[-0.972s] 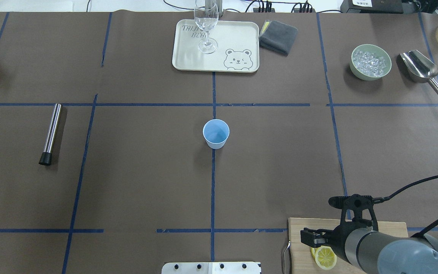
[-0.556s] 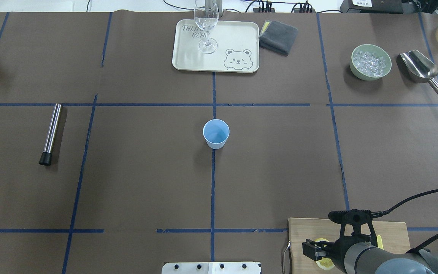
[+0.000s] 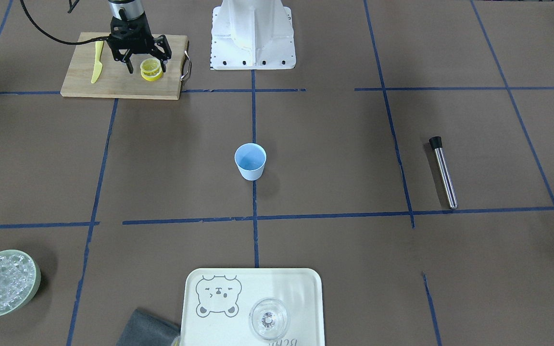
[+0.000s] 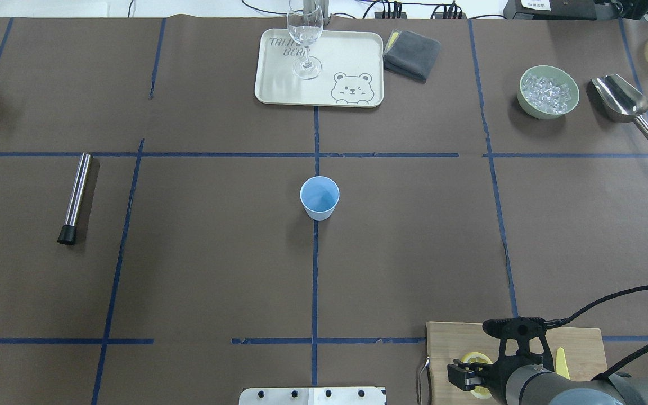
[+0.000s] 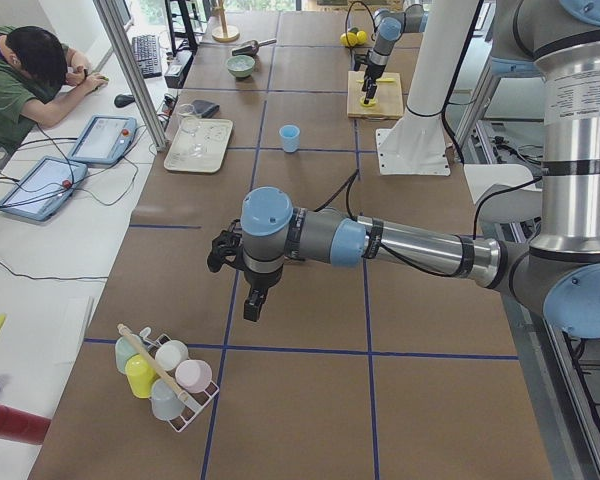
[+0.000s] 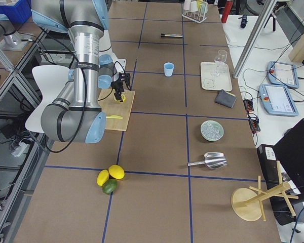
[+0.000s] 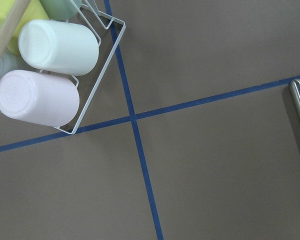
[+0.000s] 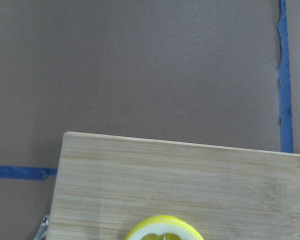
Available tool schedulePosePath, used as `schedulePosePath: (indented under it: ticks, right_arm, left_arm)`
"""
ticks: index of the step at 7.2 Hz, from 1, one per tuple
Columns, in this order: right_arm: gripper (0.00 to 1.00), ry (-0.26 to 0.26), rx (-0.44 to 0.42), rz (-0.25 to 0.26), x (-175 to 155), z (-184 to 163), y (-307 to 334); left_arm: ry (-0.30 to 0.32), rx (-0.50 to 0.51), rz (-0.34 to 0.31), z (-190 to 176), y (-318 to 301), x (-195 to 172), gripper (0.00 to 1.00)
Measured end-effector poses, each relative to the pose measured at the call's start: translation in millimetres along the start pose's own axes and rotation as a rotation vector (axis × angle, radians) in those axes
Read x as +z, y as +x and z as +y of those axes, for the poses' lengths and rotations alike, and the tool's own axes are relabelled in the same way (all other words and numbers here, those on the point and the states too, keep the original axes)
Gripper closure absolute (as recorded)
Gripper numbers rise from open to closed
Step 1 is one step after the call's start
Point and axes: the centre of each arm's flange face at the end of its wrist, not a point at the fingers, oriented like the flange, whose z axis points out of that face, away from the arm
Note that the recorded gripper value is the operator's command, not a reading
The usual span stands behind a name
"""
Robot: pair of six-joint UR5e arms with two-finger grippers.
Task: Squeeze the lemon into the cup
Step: 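Close the right gripper on a lemon slice on the board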
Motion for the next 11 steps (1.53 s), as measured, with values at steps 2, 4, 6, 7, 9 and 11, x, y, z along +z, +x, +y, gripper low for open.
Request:
schedulePosePath:
  ticks: [2,4,6,7,9,11]
  right_arm:
    - [0.07,-0.005,-0.008,0.005,3,5,0]
    - [0.09,-0.011,-0.017,0.005,4,10,-1]
    - [0.12,-0.016,-0.026,0.003,5,14,-2]
    - [0.16,-0.016,-0.029,0.002,5,15,-3]
    - [0.22,-0.016,-0.033,0.004,6,17,-3]
    - [0.22,-0.016,-0.039,0.007,8,18,-2]
  left_arm:
    - [0.001,0.001,0.000,0,1,0,0.00]
    - [0.001,0.001,0.000,0,1,-1,0.00]
    - [0.001,0.001,-0.001,0,0,-1,0.00]
    - [0.001,0.000,-0.001,0,0,-1,0.00]
    - [0.000,-0.001,-0.001,0,0,0,0.00]
    - [-0.001,-0.002,-0.001,1,0,0,0.00]
